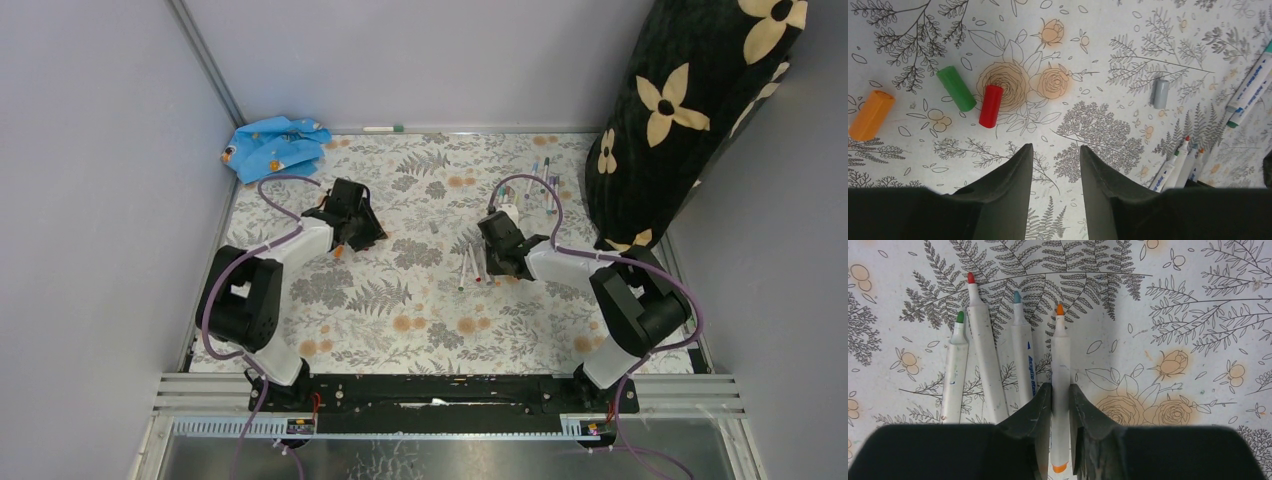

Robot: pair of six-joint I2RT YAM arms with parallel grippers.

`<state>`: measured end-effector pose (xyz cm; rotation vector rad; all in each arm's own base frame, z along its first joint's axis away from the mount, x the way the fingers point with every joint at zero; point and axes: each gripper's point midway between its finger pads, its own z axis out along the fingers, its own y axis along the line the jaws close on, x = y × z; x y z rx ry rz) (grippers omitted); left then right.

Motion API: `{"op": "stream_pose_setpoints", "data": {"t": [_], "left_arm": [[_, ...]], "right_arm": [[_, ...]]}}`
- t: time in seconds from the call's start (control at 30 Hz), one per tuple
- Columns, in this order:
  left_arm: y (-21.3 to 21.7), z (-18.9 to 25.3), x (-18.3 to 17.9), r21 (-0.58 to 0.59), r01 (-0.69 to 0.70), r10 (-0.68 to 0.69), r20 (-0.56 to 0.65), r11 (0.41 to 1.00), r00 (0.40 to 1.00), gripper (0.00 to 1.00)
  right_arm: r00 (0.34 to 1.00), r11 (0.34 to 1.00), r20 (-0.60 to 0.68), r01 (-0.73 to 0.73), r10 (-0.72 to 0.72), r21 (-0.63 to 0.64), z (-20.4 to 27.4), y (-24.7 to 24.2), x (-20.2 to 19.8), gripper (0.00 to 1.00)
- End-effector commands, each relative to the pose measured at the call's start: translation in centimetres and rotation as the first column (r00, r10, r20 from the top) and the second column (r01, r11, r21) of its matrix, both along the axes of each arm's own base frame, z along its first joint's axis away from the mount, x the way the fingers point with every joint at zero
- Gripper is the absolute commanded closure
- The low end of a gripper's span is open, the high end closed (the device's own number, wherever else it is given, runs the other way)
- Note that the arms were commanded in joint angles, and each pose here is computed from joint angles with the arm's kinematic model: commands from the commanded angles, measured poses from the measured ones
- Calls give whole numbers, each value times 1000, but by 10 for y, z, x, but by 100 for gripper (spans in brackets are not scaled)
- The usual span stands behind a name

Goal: Open the pen caps

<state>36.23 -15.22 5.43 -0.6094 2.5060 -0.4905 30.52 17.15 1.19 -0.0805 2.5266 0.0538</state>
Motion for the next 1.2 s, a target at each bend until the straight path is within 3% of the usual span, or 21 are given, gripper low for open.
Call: {"op": "stream_pose_setpoints", "data": {"t": [0.0,0.2,0.33,0.7,1.17], "left_arm": [[-5,19,5,-24,5,-4,50,1000,999,54],[-7,24,4,-43,6,-3,64,999,998,54],[-9,30,4,-62,2,3,83,998,997,54],[-17,55,10,-127,9,10,148,992,989,54],[-35,68,12,-232,28,17,190,972,982,55]], "right_arm": [[1000,999,8,11,-11,-33,-3,-6,8,73],[999,999,33,4,-2,-35,8,-5,13,41],[995,999,104,2,2,-39,38,-1,31,32],[983,999,183,-21,29,-44,82,24,117,31],[992,999,123,-21,27,-50,39,7,209,39]]}}
